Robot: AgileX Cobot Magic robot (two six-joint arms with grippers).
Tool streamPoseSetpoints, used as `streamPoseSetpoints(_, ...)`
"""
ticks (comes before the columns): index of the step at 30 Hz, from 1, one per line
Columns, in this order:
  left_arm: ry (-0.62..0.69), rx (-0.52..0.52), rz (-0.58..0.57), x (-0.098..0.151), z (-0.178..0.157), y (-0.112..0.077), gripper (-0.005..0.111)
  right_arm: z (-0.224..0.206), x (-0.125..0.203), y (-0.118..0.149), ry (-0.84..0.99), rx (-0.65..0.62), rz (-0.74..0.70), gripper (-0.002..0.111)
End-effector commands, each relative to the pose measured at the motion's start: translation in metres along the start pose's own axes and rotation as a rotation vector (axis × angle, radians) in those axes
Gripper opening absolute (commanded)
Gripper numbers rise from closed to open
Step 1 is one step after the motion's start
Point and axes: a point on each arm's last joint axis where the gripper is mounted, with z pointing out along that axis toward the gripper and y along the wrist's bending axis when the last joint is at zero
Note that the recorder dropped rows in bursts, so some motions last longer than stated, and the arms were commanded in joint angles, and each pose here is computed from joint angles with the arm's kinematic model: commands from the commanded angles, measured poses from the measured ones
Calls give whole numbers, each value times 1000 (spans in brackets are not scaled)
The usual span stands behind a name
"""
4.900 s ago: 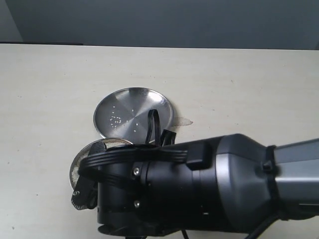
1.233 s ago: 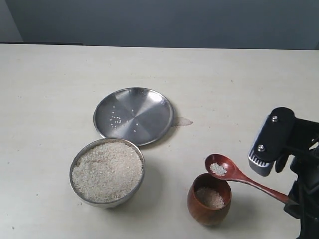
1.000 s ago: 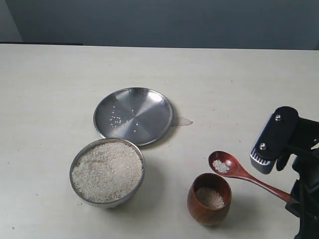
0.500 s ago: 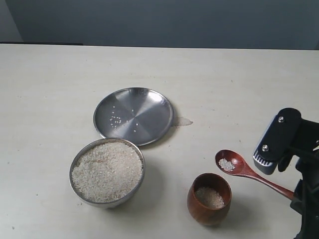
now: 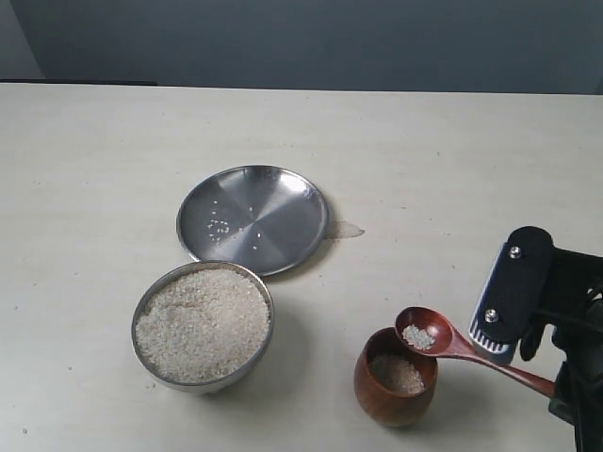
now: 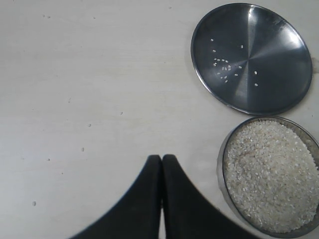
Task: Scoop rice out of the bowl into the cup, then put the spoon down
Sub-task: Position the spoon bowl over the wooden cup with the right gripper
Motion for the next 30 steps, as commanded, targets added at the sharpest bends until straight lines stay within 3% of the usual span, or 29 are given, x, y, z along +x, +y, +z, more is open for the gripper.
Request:
streamPoseSetpoints(1,-12,-3,1,-2,-1,0,0,-1,2,-1,3,39,-32,-1)
streamPoseSetpoints(30,-12,-3,1,-2,-1,0,0,-2,2,-5,13,89,-108,-1)
